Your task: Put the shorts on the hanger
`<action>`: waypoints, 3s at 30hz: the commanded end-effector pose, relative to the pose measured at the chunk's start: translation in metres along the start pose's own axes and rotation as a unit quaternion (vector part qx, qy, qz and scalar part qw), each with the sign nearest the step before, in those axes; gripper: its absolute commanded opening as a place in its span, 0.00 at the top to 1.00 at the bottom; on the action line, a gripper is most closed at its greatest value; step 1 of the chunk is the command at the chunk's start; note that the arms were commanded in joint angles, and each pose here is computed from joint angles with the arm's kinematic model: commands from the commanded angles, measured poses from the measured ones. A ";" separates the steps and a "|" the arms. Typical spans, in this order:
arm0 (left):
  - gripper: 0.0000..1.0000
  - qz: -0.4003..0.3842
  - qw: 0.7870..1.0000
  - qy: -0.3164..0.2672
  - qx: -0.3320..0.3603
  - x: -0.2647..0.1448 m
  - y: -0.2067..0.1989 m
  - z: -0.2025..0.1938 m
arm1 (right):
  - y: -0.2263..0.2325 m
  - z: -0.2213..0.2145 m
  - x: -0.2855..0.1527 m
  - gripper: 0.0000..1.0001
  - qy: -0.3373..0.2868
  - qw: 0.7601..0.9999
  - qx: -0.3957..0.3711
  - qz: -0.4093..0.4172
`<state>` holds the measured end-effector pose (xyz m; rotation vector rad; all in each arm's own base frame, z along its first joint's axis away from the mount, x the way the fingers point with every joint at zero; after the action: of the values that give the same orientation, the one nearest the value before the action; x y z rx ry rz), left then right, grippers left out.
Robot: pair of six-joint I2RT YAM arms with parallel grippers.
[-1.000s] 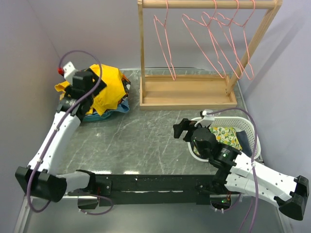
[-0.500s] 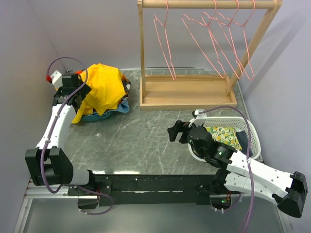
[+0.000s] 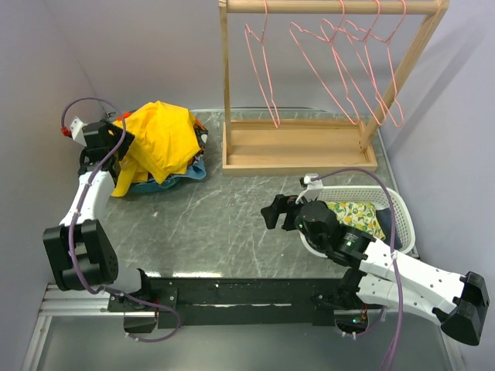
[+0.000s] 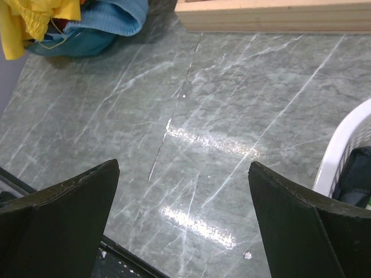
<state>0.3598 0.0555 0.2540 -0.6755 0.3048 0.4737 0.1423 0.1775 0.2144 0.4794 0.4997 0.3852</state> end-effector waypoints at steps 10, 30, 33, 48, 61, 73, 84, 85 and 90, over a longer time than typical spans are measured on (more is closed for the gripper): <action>0.84 -0.117 0.992 -0.035 -0.042 0.007 -0.026 0.018 | 0.008 0.022 -0.012 0.00 -0.047 0.999 0.001 0.026; 0.99 -0.317 0.930 -0.183 0.039 -0.186 -0.121 0.158 | 0.042 0.068 -0.027 0.01 -0.083 0.994 -0.016 0.064; 0.99 -0.358 0.911 -0.200 0.050 -0.223 -0.135 0.170 | 0.050 0.077 -0.028 0.01 -0.085 0.994 -0.022 0.072; 0.99 -0.491 0.840 -0.224 0.057 -0.374 -0.146 0.183 | 0.077 0.103 -0.050 0.01 -0.076 0.988 -0.041 0.130; 0.99 -0.397 0.917 0.028 0.033 -0.271 -0.135 -0.004 | 0.084 0.063 -0.041 0.02 -0.011 0.990 -0.021 0.140; 0.99 -0.271 0.958 0.094 -0.020 -0.260 -0.124 -0.153 | 0.089 -0.003 -0.025 0.08 0.023 0.996 0.023 0.087; 0.99 -0.226 0.968 0.107 -0.031 -0.262 -0.135 -0.158 | 0.110 -0.027 -0.011 0.00 -0.033 0.998 0.045 0.036; 0.99 -0.229 0.967 0.106 -0.029 -0.264 -0.135 -0.156 | 0.109 -0.031 -0.008 0.00 -0.032 0.998 0.042 0.038; 0.99 -0.247 0.959 0.139 -0.011 -0.271 -0.142 -0.160 | 0.111 -0.046 0.013 0.00 -0.040 0.999 0.007 0.021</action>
<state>0.1840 -0.2269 0.2951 -0.7457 0.3989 -0.0527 0.0904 0.2755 0.2367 0.5075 0.4891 0.4548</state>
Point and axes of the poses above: each gripper's point midway between its finger pads, its own x axis out along the fingers, its own y axis along the line the jaws close on, z = x × y, the point moved 9 cm from there along -x, back along the fingers, and after that the axes turned 8 degrees about x, right-handed, at the moved point
